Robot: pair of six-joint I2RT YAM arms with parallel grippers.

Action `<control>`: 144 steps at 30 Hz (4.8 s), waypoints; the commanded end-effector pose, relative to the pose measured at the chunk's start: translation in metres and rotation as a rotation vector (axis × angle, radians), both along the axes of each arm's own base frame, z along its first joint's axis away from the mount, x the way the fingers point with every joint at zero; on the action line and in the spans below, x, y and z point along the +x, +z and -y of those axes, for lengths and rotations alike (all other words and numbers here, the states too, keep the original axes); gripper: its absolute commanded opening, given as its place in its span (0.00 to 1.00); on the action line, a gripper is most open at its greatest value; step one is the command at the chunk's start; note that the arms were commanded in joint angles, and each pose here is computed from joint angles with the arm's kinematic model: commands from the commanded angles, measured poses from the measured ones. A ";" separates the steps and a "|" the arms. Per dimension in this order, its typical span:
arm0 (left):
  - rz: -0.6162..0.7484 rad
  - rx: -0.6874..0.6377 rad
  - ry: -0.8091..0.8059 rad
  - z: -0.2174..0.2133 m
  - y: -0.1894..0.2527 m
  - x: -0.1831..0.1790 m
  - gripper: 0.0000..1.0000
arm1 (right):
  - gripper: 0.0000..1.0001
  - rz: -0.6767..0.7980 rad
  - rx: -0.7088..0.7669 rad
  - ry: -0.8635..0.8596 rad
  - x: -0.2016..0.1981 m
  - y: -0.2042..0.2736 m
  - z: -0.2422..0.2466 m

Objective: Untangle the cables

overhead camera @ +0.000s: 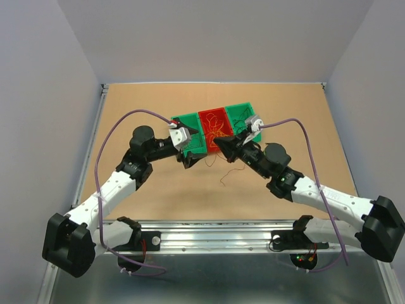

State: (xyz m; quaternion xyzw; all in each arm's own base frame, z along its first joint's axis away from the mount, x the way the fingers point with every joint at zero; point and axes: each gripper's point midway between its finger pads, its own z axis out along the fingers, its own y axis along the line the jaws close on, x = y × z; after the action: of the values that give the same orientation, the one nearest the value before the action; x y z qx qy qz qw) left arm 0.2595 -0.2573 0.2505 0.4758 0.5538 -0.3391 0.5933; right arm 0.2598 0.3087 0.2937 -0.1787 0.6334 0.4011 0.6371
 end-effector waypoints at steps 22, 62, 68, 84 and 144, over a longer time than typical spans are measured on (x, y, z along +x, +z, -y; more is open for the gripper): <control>0.030 0.057 -0.178 0.030 -0.015 -0.021 0.99 | 0.01 0.090 -0.018 0.151 -0.020 -0.004 -0.020; -0.037 0.004 0.034 0.035 -0.009 0.023 0.00 | 0.01 0.030 0.353 0.005 0.008 0.010 -0.014; -0.025 -0.005 0.100 0.027 -0.004 0.030 0.00 | 0.02 0.036 0.348 -0.001 0.003 0.007 -0.007; -0.072 -0.024 0.126 0.003 0.025 0.030 0.00 | 0.95 0.051 0.090 -0.171 0.008 -0.075 0.031; -0.262 0.005 0.165 -0.028 0.011 0.073 0.00 | 0.01 0.219 -0.205 -0.102 0.060 -0.102 -0.018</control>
State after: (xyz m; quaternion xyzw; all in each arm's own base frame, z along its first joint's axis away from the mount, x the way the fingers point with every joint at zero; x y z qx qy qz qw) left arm 0.3228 -0.2293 0.2262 0.3818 0.6889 -0.3608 0.4995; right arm 0.3208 0.3277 0.1711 -0.2551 0.6337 0.2713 0.6781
